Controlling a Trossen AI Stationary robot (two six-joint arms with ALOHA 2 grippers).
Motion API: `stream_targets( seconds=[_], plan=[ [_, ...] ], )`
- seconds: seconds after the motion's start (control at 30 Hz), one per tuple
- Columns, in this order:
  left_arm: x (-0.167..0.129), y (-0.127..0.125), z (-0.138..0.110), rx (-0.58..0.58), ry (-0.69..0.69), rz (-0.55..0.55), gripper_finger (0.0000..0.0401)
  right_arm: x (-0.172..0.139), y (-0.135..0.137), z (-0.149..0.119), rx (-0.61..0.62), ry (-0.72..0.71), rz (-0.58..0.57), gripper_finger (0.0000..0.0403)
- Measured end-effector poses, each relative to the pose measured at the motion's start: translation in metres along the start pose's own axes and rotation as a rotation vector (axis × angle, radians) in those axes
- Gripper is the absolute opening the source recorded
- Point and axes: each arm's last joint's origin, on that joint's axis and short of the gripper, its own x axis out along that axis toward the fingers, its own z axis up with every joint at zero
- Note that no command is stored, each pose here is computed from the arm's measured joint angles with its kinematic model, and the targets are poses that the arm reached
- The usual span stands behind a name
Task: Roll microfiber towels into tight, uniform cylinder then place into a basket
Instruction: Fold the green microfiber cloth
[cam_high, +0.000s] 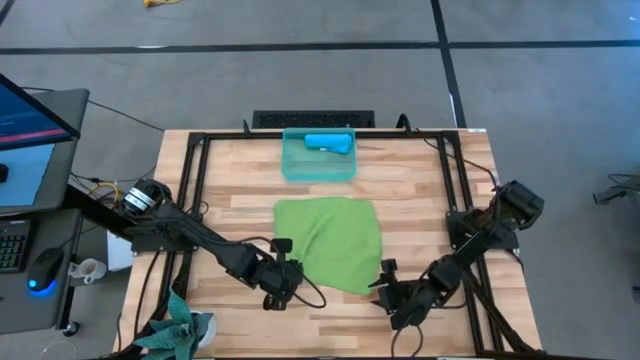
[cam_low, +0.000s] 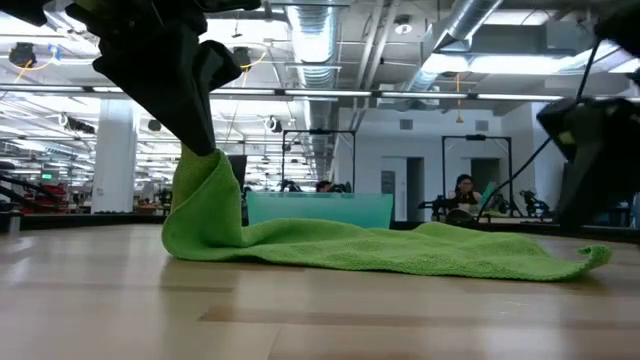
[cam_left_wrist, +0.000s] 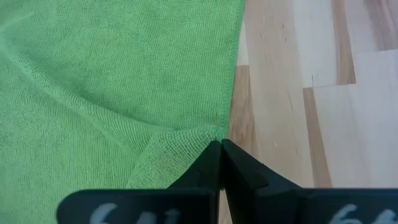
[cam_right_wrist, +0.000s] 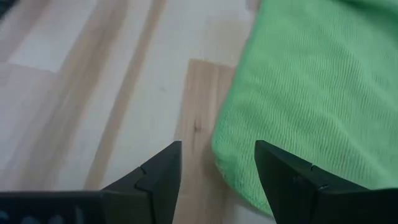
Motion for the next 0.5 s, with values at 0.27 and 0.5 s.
stream_targets(
  seconds=[0.27, 0.5],
  plan=[
    [0.000, 0.000, 0.000, 0.000, 0.000, 0.001, 0.0000, 0.016, -0.005, -0.006, 0.122, 0.069, 0.026, 0.0225],
    [0.000, 0.000, 0.000, -0.006, 0.001, 0.001, 0.0000, 0.021, -0.009, -0.005, 0.177, 0.096, 0.056, 0.0189]
  ],
)
